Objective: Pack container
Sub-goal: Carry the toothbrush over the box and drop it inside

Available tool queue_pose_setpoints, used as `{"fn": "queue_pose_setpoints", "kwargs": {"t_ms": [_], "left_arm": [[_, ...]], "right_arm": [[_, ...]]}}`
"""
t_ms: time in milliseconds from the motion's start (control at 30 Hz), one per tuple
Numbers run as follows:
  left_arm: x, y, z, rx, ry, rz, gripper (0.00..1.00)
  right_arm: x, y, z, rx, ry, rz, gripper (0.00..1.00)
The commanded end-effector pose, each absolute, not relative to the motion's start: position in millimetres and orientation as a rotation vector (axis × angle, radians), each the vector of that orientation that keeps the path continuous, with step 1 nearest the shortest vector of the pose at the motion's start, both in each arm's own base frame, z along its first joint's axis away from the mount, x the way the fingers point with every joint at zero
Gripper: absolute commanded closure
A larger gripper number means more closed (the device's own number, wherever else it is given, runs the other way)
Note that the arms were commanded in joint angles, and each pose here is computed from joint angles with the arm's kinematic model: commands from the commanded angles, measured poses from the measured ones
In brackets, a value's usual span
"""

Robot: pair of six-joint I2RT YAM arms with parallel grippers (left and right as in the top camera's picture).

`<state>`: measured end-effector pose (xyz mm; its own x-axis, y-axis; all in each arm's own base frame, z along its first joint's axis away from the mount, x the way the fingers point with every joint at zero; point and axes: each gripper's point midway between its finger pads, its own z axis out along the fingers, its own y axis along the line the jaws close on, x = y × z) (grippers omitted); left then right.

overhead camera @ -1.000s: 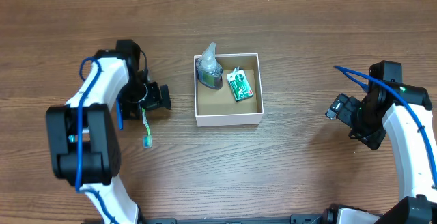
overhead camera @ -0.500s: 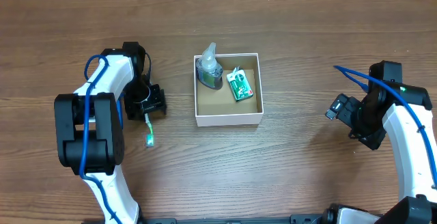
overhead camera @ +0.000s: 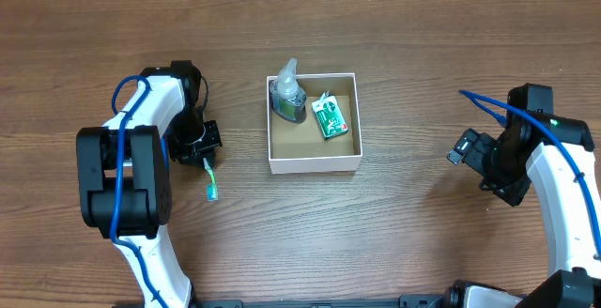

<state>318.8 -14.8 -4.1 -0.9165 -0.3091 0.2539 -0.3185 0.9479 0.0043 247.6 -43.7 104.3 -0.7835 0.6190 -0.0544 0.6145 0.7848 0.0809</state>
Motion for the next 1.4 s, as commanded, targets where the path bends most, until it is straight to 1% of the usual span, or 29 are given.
{"fn": "queue_pose_setpoints", "kwargs": {"t_ms": [0, 33, 100, 267, 400, 500, 533, 600, 667, 767, 833, 900, 1000, 1100, 1200, 1367], "left_arm": [[305, -16, -27, 0.469, -2.775, 0.031, 0.85], [305, -15, -28, 0.469, -2.777, 0.028, 0.87], [305, -14, -28, 0.468, -2.778, 0.021, 0.95], [308, -8, -26, 0.461, -2.796, -0.029, 0.96], [323, -6, -10, 0.468, -2.853, -0.037, 0.96], [346, -13, 23, 0.462, -2.977, -0.015, 0.96], [355, -18, 41, 0.451, -3.038, 0.001, 0.96], [373, -34, 91, 0.393, -3.205, 0.042, 0.96], [382, -55, 137, 0.244, -3.355, 0.092, 0.96], [384, -91, 199, -0.076, -3.567, 0.107, 0.96], [380, -121, 232, -0.402, -3.679, 0.067, 0.96], [372, -154, 248, -0.758, -3.691, 0.050, 0.96], [357, -196, 245, -1.205, -3.575, 0.036, 0.96], [347, -224, 226, -1.464, -3.430, 0.011, 0.96], [347, -237, 195, -1.500, -3.333, -0.012, 0.96], [355, -238, 136, -1.386, -3.224, -0.061, 0.96]], "right_arm": [[253, -45, 111, 0.987, 2.871, 0.099, 0.00], [253, -45, 111, 0.987, 2.871, 0.099, 0.00], [253, -45, 111, 0.987, 2.871, 0.099, 0.00], [253, -45, 111, 0.987, 2.871, 0.099, 0.00], [253, -45, 111, 0.987, 2.871, 0.099, 0.00], [253, -45, 111, 0.987, 2.871, 0.099, 0.00], [253, -45, 111, 0.987, 2.870, 0.099, 0.00], [254, -45, 111, 0.986, 2.868, 0.100, 0.00], [254, -45, 111, 0.986, 2.868, 0.100, 0.00], [254, -45, 111, 0.985, 2.867, 0.100, 0.00], [255, -45, 111, 0.984, 2.864, 0.100, 0.00], [255, -45, 111, 0.984, 2.863, 0.101, 0.00], [255, -45, 111, 0.984, 2.861, 0.101, 0.00], [255, -45, 111, 0.984, 2.861, 0.101, 0.00], [255, -45, 111, 0.983, 2.861, 0.101, 0.00], [254, -45, 111, 0.984, 2.865, 0.100, 0.00]]}}
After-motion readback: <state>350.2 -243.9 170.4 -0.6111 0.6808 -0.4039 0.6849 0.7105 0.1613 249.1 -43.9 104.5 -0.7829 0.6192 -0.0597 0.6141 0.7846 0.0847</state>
